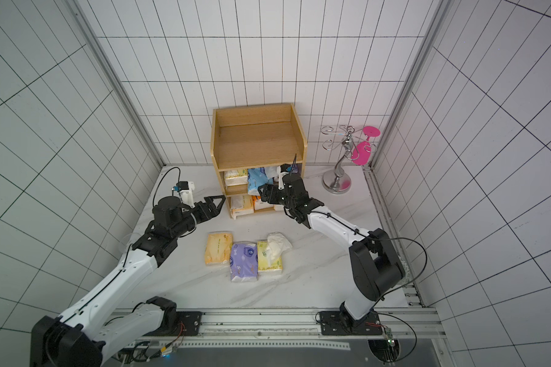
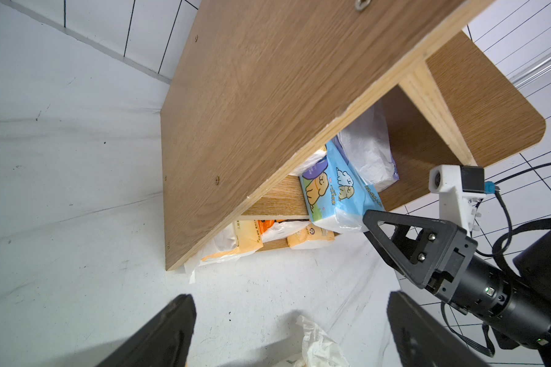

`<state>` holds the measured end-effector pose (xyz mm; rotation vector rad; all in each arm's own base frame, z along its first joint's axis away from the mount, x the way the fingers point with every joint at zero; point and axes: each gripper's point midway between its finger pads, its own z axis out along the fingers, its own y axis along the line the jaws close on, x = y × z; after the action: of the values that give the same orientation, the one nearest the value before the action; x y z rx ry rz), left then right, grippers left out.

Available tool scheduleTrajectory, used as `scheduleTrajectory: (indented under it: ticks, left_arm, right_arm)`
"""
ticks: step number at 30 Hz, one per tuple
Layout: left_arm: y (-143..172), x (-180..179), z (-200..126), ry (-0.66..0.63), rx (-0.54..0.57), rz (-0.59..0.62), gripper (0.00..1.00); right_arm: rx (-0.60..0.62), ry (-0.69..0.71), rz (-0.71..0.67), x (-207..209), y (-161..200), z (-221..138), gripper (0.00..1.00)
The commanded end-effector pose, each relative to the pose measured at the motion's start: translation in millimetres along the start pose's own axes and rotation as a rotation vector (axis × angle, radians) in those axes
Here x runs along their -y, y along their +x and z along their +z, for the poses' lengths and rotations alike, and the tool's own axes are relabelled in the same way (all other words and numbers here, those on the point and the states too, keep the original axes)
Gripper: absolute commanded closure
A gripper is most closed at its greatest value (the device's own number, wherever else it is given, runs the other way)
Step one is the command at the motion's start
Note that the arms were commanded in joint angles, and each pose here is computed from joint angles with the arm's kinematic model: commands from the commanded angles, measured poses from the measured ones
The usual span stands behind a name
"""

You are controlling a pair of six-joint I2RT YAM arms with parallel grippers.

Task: Remove the tissue boxes from the shelf
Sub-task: Pick up a box of tissues from the shelf.

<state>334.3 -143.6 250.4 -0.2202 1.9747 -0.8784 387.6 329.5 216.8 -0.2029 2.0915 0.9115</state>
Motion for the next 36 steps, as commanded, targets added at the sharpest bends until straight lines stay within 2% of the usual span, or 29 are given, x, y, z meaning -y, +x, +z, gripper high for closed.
scheduleTrajectory:
  ticks: [1, 5, 7, 9, 12, 15, 21, 30, 36]
  left_arm:
    - [7.3, -2.4, 1.0, 0.003, -0.018, 0.007, 0.02]
    - [8.7, -2.6, 0.0, 0.006, -0.02, 0.009, 0.02]
    - [9.4, -3.3, -0.1, 0.004, -0.021, 0.01, 0.02]
    - [9.2, -3.0, -0.3, 0.004, -0.022, 0.013, 0.02]
    - [7.2, -2.8, -1.5, -0.003, -0.017, 0.021, 0.02]
    - [3.3, -1.5, -3.5, -0.008, -0.006, 0.029, 0.02]
    - [-7.8, -1.1, -12.3, -0.03, 0.049, 0.027, 0.02]
    - [-12.3, 1.1, -23.1, -0.038, 0.073, 0.017, 0.02]
    - [-11.0, -0.6, -26.8, -0.047, 0.074, 0.01, 0.02]
  right_arm:
    - [0.115, -0.055, 0.011, -12.6, -33.8, 1.9, 0.22]
    - [0.139, -0.055, 0.018, -11.5, -36.1, 4.3, 0.41]
    - [0.152, -0.061, 0.019, -12.8, -37.2, 4.2, 0.63]
    - [0.165, -0.066, 0.019, -15.0, -39.4, 1.7, 0.77]
    - [0.155, -0.074, 0.009, -19.8, -38.3, -4.2, 0.91]
    - [0.107, -0.09, -0.011, -26.4, -29.7, -11.7, 1.0]
    - [0.002, -0.1, -0.023, -31.1, 4.8, -33.5, 1.0]
    - [-0.102, -0.074, -0.041, -23.0, 52.5, -70.4, 1.0]
    - [-0.168, 0.001, -0.049, -2.0, 83.8, -96.0, 1.0]
